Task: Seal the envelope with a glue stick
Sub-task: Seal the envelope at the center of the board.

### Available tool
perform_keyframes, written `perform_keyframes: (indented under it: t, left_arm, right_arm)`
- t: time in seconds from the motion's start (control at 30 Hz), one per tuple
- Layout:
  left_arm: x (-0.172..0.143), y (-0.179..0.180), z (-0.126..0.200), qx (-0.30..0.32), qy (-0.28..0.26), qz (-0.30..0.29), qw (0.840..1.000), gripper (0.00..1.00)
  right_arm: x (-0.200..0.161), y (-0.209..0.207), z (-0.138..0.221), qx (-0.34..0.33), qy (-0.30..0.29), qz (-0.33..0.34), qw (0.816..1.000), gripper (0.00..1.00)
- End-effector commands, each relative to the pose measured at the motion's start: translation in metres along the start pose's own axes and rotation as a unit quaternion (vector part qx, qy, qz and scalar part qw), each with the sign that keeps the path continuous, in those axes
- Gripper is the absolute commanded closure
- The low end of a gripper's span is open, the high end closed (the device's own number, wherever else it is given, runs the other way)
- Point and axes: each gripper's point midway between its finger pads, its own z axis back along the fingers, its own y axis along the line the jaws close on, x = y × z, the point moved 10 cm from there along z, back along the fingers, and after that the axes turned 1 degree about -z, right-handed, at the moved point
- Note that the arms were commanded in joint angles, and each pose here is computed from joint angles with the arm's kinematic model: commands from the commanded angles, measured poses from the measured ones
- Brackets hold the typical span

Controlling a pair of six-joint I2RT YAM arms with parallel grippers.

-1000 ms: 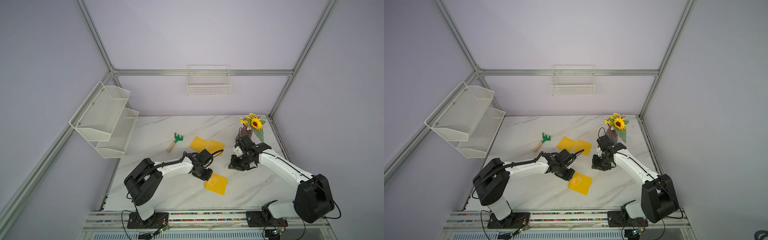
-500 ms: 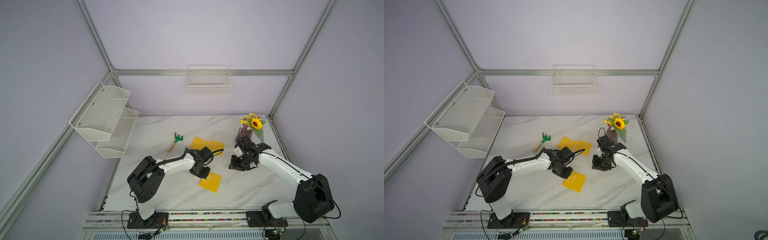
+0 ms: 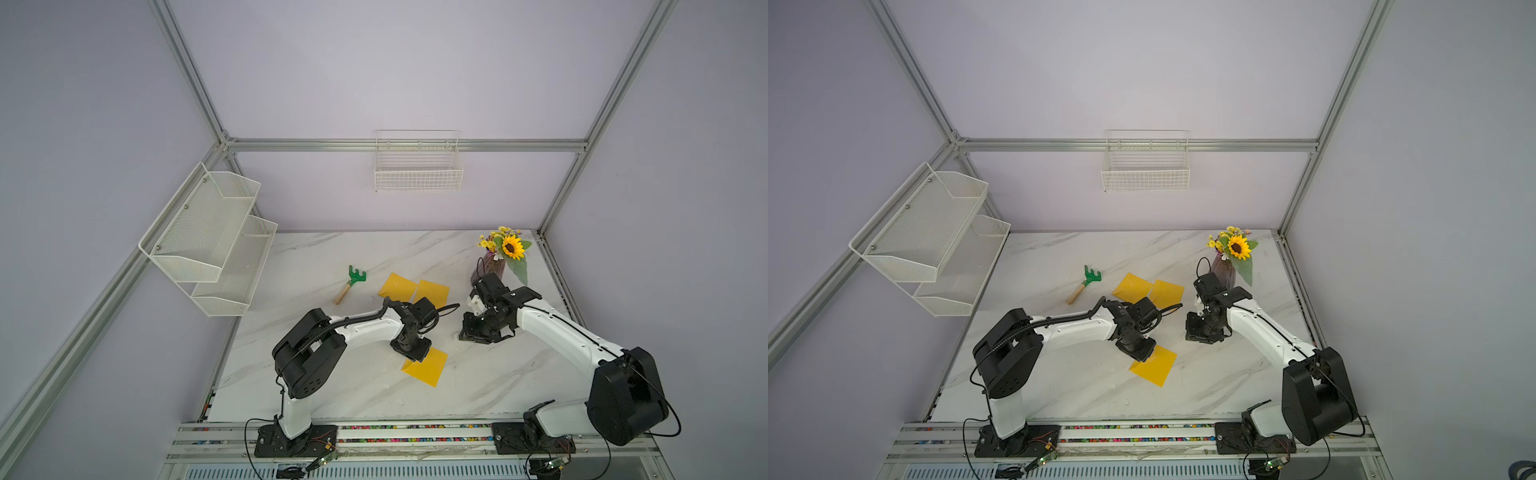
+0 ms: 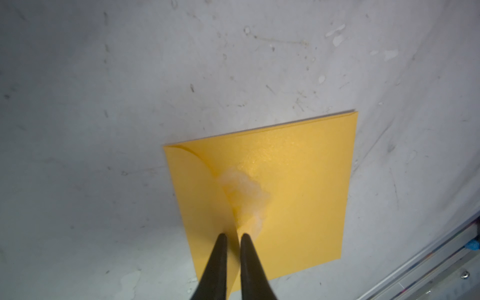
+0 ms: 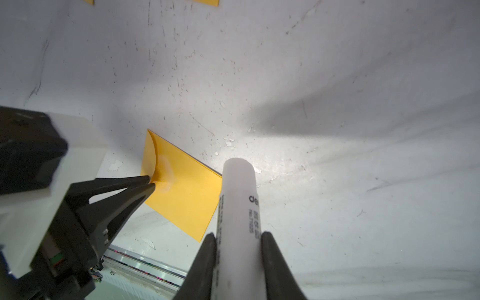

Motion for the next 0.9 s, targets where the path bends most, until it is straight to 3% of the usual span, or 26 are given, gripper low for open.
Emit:
perform_keyframes:
  t: [0.0,0.23,0.37,0.47,0.63,0.87]
  left_arm:
    - [0.005,-0.009,0.0,-0.034,-0.015,0.0,0.999,0.81]
    - [-0.004,-0.007,-0.011,-0.056,-0.01,0.012,0.998,0.66]
    - [-0.01,-0.002,-0.014,-0.065,-0.008,0.021,0.998,0.64]
    - [-0.015,0.008,-0.014,-0.107,-0.022,0.052,0.993,0.64]
    - [-0.023,0.026,-0.011,-0.151,-0.039,0.088,0.984,0.73]
    - [-0.026,0.033,-0.013,-0.149,-0.03,0.09,0.984,0.85]
  right_arm:
    - [-0.002,-0.005,-0.006,-0.008,0.01,0.001,1.0,1.0]
    - [-0.006,-0.007,-0.006,-0.008,0.015,-0.004,1.0,1.0]
    - [-0.006,-0.007,-0.006,-0.005,0.017,-0.004,1.0,1.0]
    - [-0.007,-0.005,-0.005,0.001,0.017,0.0,1.0,1.0]
    - [-0.007,-0.006,-0.005,-0.002,0.019,-0.001,1.0,1.0]
    - [-0.006,-0.006,-0.007,-0.001,0.019,0.001,1.0,1.0]
